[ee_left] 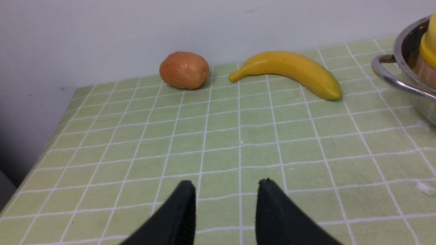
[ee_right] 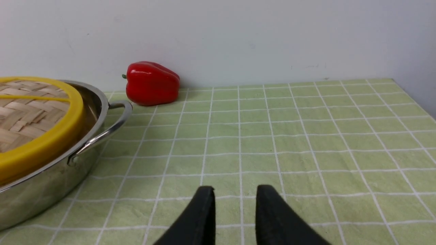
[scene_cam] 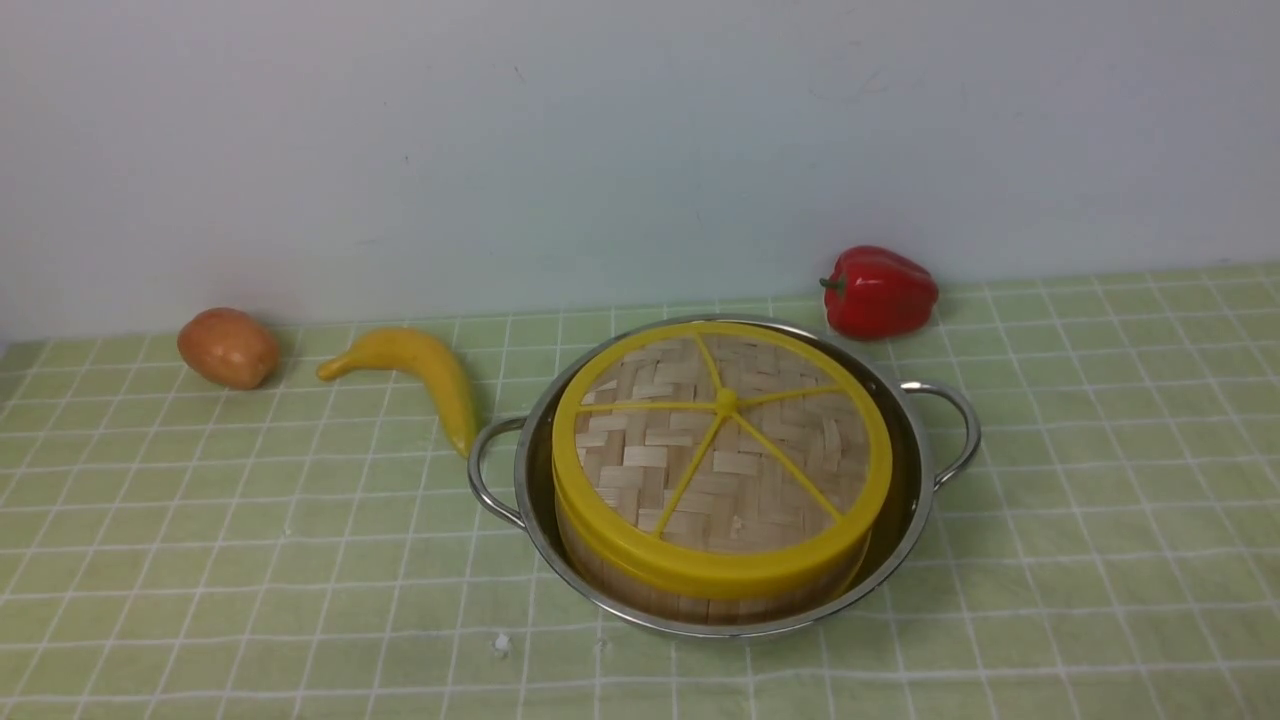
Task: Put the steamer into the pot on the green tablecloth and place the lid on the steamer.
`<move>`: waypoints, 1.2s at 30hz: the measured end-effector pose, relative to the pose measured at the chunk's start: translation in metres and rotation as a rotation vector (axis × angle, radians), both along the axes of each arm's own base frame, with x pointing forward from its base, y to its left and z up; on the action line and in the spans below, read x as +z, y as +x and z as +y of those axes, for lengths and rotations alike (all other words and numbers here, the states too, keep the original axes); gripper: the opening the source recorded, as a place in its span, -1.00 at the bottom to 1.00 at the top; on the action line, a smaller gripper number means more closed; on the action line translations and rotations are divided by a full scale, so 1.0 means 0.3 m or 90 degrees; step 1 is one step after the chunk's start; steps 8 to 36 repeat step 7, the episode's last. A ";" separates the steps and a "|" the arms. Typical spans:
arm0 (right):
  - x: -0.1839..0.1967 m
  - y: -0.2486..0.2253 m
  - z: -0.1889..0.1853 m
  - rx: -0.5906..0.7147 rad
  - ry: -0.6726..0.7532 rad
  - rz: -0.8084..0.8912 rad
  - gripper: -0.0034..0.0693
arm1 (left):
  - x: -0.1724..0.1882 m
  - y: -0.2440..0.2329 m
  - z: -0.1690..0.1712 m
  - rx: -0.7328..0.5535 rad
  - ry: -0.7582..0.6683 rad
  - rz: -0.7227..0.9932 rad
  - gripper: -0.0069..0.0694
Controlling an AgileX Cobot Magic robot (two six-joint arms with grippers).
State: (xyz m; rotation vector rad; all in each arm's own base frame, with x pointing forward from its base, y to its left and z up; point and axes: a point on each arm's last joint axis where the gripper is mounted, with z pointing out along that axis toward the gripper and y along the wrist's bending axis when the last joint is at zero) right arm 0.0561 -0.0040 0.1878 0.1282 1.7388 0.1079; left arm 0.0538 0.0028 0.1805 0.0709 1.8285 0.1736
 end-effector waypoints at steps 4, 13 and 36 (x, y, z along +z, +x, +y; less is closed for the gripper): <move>0.000 0.000 0.000 0.000 0.000 0.000 -0.34 | 0.000 0.000 0.000 0.000 0.000 0.000 -0.18; 0.000 0.000 0.000 0.000 0.000 0.000 -0.32 | 0.000 0.000 0.000 0.000 0.000 0.000 -0.18; 0.000 0.000 0.000 0.000 0.000 0.000 -0.32 | 0.000 0.000 0.000 0.000 0.000 0.000 -0.18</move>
